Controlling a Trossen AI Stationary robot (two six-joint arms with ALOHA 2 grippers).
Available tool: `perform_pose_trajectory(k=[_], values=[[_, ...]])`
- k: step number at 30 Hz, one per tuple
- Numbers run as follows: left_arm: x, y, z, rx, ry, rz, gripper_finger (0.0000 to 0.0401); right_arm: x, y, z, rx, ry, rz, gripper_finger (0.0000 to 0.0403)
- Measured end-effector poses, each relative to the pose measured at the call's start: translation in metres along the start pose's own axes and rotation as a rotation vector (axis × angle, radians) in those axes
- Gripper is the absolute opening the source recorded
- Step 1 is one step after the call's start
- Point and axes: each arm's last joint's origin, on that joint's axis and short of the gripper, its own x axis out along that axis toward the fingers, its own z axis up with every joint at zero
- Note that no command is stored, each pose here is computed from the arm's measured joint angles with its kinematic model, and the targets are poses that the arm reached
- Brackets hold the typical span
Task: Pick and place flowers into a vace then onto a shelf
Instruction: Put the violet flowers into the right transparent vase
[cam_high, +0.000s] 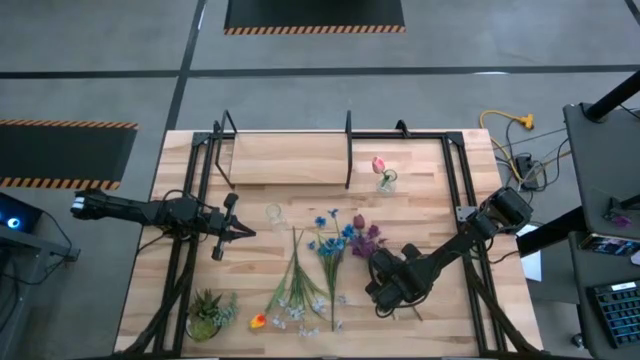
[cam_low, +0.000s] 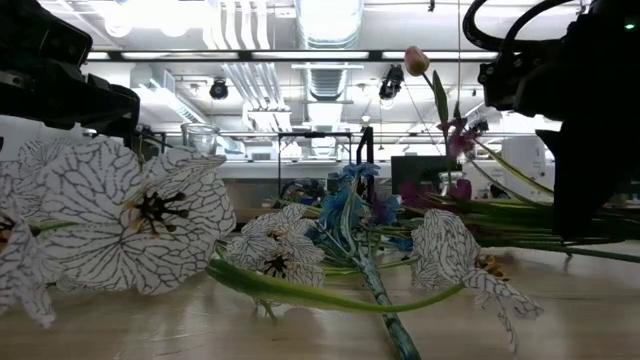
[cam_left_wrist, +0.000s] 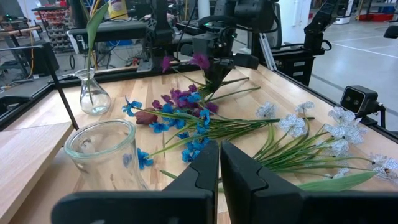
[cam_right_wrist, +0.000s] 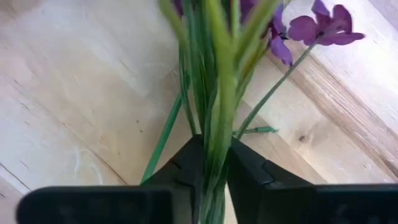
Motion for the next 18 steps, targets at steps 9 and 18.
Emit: perform_pose_trajectory(k=[9, 18], values=[[0.000, 0.000, 0.000, 0.000, 0.000, 0.000, 0.0000, -0.003, 0.003, 0.001, -0.002, 0.002, 0.016, 0.0012], [0.000, 0.000, 0.000, 0.000, 0.000, 0.000, 0.0000, -0.021, 0.007, 0.008, -0.041, -0.008, 0.048, 0.0010]])
